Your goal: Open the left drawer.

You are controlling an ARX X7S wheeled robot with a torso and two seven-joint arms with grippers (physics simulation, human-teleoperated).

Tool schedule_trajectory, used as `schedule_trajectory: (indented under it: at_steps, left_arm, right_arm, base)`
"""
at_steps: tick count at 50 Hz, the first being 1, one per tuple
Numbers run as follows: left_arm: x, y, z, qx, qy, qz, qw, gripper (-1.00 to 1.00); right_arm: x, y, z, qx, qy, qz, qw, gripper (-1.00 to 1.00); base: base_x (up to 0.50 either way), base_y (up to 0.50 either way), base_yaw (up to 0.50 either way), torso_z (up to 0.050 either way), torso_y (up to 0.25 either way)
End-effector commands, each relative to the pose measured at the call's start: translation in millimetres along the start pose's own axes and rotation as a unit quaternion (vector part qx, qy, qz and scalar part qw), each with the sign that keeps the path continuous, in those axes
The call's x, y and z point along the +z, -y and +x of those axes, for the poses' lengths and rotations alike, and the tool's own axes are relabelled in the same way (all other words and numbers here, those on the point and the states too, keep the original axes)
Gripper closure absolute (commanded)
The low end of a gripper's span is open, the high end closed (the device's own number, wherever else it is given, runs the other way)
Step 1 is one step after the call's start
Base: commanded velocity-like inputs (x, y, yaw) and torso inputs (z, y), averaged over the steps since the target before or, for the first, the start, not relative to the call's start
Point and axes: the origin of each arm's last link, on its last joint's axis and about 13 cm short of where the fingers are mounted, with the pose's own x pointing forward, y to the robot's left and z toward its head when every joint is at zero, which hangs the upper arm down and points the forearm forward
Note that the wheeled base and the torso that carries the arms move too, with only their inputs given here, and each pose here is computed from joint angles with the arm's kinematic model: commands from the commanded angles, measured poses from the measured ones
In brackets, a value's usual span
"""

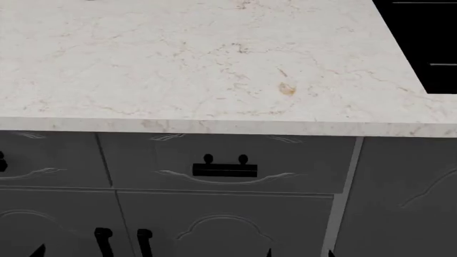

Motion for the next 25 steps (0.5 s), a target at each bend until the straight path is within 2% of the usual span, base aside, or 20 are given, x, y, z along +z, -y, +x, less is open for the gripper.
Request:
schedule_trajectory:
  at_steps: [1,14,25]
  left_arm:
    - [-1.6,-0.3,0.4,0.003,0.001,-0.003,1.0,-1.0]
    - [-1.8,0.8,-0.2,-0.003,0.0,-0.001,1.0,-1.0]
    - [-2.3,0.6,0.2,-0.003,0.001,0.001,1.0,-1.0]
  right_arm:
    - [0.8,-0.6,-0.6,0.001,-0.001,-0.005,1.0,-1.0]
    - [2.5,-1.2,-0.8,0.004,0.0,-0.007,1.0,-1.0]
    - [1.1,-0.7,-0.3,0.004,-0.001,-0.008,1.0,-1.0]
  base:
    - [0.0,0.0,0.0,0.0,0.0]
    - [0.0,0.0,0.0,0.0,0.0]
    - [0.0,0.23,0.0,0.0,0.0]
